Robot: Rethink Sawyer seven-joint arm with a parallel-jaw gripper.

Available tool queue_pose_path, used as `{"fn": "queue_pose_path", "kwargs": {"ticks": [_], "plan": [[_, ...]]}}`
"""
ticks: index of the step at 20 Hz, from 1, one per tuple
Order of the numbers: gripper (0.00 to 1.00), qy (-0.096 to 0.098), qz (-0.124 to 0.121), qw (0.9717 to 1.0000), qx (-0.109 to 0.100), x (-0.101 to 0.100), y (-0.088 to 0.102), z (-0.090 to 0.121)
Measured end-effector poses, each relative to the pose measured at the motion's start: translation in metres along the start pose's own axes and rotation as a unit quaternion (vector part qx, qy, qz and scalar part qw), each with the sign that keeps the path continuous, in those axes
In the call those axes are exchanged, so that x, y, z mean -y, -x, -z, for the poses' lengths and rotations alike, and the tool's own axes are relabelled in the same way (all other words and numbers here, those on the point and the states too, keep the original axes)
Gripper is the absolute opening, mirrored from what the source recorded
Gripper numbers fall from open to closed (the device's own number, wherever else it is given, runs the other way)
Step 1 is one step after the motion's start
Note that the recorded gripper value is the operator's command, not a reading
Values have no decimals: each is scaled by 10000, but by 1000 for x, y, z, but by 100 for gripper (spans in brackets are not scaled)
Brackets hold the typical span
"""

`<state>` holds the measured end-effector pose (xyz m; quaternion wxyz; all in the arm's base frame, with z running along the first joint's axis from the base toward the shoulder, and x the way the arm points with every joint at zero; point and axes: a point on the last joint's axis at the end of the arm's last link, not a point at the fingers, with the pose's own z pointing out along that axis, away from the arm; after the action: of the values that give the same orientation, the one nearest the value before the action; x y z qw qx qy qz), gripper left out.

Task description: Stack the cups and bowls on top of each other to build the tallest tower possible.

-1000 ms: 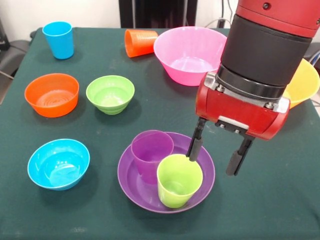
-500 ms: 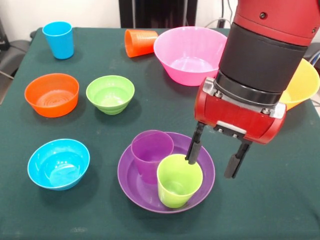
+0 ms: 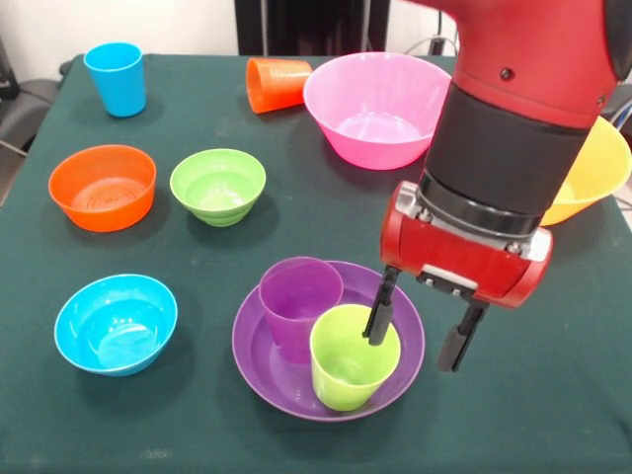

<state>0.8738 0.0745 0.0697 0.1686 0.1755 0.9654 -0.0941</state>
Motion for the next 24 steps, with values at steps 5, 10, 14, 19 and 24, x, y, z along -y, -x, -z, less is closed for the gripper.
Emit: {"fn": "queue_pose_path", "kwargs": {"ticks": [5, 10, 14, 19, 24], "plan": [[100, -6, 26, 10000, -18, -1, -9, -14], [100, 12, 49, 10000, 28, -2, -15, -26], [100, 9, 67, 10000, 7, -2, -22, -38], [100, -19, 84, 9999, -73, -1, -32, -49], [0, -31, 91, 9999, -108, -1, -36, -54]]}}
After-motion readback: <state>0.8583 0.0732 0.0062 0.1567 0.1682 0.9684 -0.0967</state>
